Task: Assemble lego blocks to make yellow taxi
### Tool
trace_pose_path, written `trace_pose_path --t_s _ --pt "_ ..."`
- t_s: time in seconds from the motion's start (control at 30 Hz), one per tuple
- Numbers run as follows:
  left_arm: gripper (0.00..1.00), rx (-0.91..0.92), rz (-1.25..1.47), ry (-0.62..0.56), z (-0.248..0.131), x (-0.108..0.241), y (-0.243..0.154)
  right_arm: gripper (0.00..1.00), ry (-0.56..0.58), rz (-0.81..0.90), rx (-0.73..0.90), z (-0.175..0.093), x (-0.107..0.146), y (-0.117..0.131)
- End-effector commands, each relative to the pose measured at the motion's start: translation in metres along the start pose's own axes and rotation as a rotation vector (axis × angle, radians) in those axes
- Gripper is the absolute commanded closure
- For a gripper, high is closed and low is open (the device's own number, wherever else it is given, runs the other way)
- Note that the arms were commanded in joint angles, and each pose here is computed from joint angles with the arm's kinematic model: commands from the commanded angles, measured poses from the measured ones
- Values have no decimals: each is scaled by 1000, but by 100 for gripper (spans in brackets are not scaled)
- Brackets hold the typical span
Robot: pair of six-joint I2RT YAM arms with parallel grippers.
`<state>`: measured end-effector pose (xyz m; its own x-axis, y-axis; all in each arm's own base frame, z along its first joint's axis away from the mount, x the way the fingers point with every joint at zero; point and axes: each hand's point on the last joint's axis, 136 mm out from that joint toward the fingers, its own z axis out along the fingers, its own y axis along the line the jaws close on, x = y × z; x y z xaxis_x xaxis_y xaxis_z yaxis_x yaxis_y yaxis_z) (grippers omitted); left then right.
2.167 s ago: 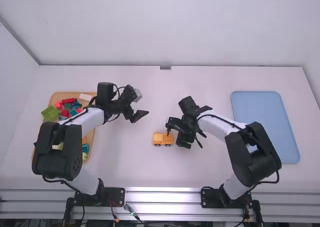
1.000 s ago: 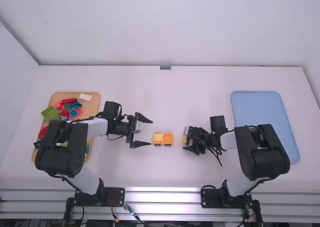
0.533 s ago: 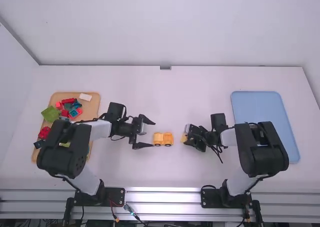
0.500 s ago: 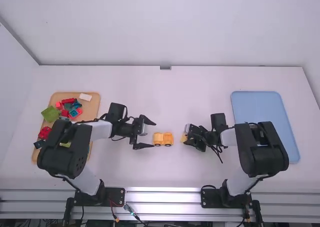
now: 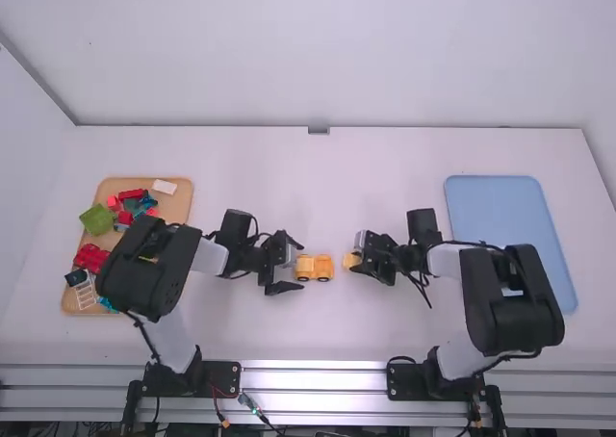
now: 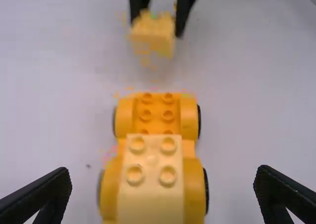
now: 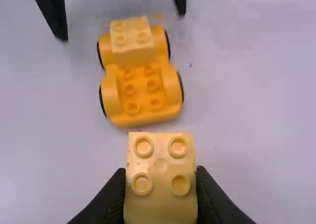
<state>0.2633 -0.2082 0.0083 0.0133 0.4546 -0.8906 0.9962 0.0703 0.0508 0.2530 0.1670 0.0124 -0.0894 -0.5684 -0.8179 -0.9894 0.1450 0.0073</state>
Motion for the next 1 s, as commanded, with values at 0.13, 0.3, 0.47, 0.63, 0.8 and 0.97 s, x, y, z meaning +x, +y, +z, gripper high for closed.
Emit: trace_pose_path --t_s 0.13,0.3,0.47,0.63,0.8,0.97 --pt "1 62 -44 -25 17 5 6 97 -73 -109 -54 7 -36 4" --pt "1 65 -46 -25 21 9 8 99 3 -126 -64 22 -39 7" --pt "16 65 -51 -21 20 10 7 100 47 -127 -54 33 -40 9" --pt "16 76 -43 -15 23 11 1 100 43 -119 -56 44 -41 7" --pt "15 79 -14 26 30 15 -3 100 60 -71 -77 52 -34 4" --pt "34 80 -4 33 32 15 -3 100 79 -90 -106 52 -34 8"
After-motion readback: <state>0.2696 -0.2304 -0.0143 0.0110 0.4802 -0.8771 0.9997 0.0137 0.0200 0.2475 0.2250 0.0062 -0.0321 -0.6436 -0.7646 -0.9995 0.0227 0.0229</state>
